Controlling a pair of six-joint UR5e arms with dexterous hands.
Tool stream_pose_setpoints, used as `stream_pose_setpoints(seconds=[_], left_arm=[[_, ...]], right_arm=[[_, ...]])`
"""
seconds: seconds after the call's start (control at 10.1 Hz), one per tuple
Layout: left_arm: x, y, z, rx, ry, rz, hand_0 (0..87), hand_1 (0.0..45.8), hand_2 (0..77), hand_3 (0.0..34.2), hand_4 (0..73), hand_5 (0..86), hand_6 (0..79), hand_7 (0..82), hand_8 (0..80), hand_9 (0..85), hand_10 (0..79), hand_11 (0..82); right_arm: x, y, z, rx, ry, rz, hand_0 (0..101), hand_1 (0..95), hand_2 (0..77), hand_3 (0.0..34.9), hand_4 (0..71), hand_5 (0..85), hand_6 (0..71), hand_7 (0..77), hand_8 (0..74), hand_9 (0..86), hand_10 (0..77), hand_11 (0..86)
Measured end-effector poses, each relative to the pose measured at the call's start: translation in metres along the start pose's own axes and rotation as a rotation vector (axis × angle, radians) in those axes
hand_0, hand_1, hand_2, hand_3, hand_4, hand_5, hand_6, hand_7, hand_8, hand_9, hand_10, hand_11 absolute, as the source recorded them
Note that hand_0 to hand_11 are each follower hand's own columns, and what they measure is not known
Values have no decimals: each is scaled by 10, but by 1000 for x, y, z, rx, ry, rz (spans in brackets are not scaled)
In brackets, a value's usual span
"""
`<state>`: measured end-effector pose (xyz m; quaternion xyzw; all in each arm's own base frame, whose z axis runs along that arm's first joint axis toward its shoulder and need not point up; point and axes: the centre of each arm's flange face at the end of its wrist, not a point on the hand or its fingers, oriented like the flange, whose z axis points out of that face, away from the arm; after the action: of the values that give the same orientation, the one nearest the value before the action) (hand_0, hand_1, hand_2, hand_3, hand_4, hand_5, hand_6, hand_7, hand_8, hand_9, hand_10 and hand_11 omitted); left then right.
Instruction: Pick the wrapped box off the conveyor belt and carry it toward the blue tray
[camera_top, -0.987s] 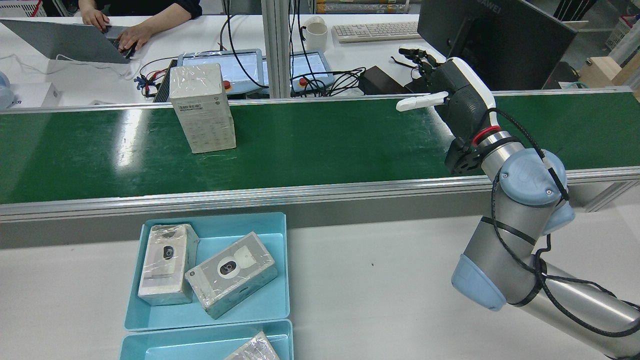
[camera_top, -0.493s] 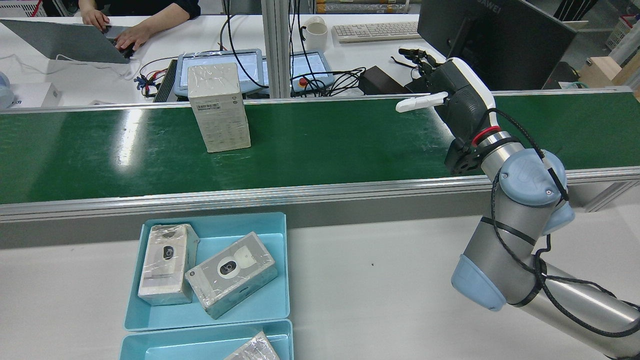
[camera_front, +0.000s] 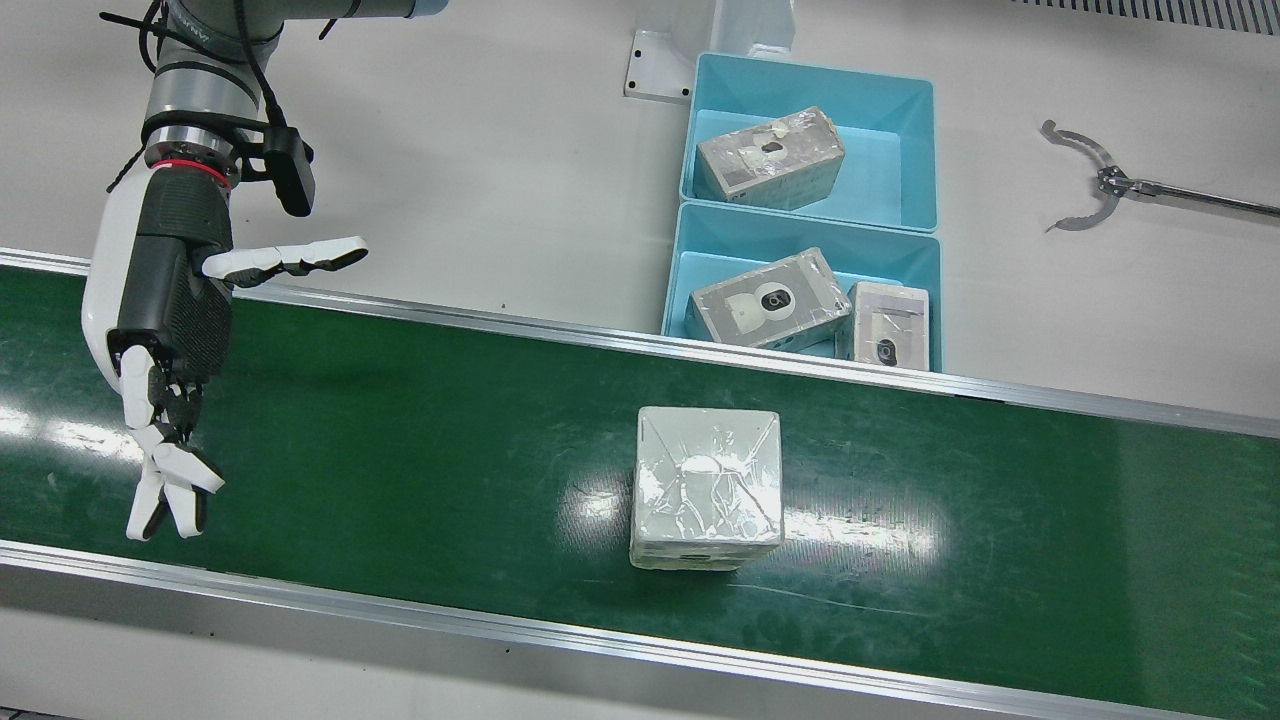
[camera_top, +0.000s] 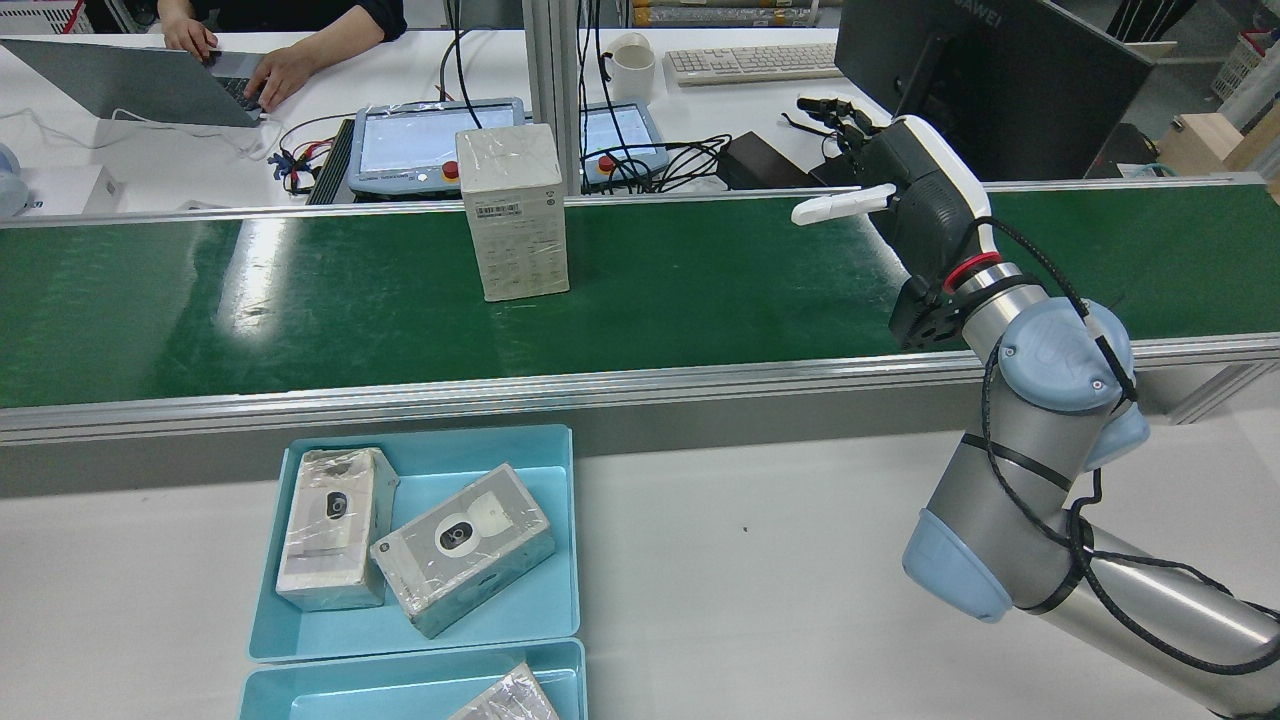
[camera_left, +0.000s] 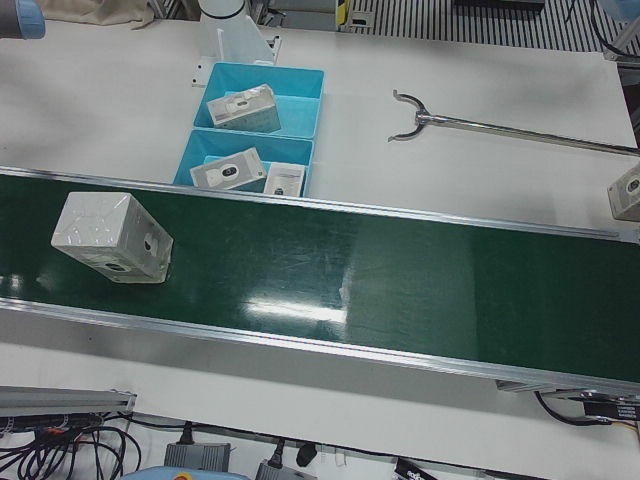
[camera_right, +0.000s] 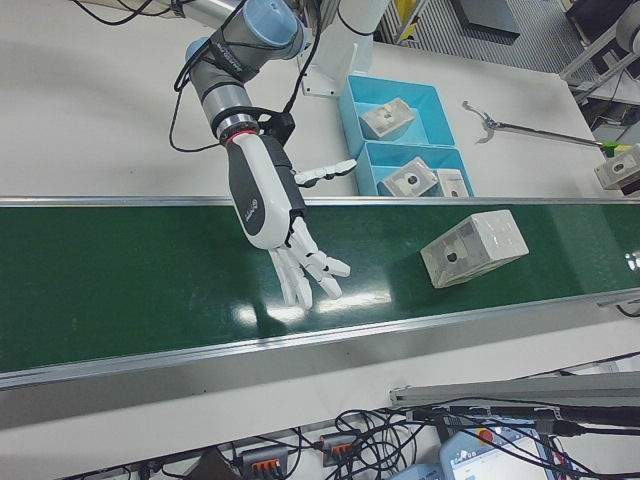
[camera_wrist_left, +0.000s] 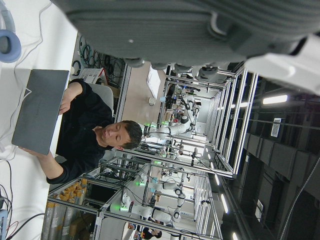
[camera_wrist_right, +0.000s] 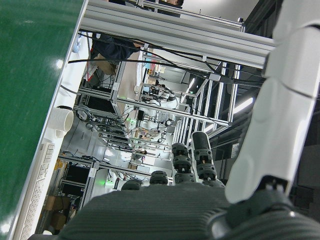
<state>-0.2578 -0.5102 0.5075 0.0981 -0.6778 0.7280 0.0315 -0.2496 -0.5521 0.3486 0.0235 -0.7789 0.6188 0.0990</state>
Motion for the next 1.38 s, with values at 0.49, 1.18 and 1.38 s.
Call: stream_pose_setpoints(seconds=[0.49,1.18,1.38], left_arm=[[0,0,0,0,0,0,0,0,5,0,0,11,0,0,5,5,5,5],[0,0,0,0,0,0,0,0,5,0,0,11,0,5,5,5,5,5],[0,0,0,0,0,0,0,0,11,0,0,11,0,5,5,0,5,5]], right_arm=[[0,0,0,0,0,-1,438,87,49,11,38,256,38,33,16,16,0,11],[29,-21,6,43,42,-25,457,147,104,12,27,235,27,33,11,16,0,11],[37,-26,9,49,50,-24,467,147,104,12,27,229,33,33,11,16,0,11]])
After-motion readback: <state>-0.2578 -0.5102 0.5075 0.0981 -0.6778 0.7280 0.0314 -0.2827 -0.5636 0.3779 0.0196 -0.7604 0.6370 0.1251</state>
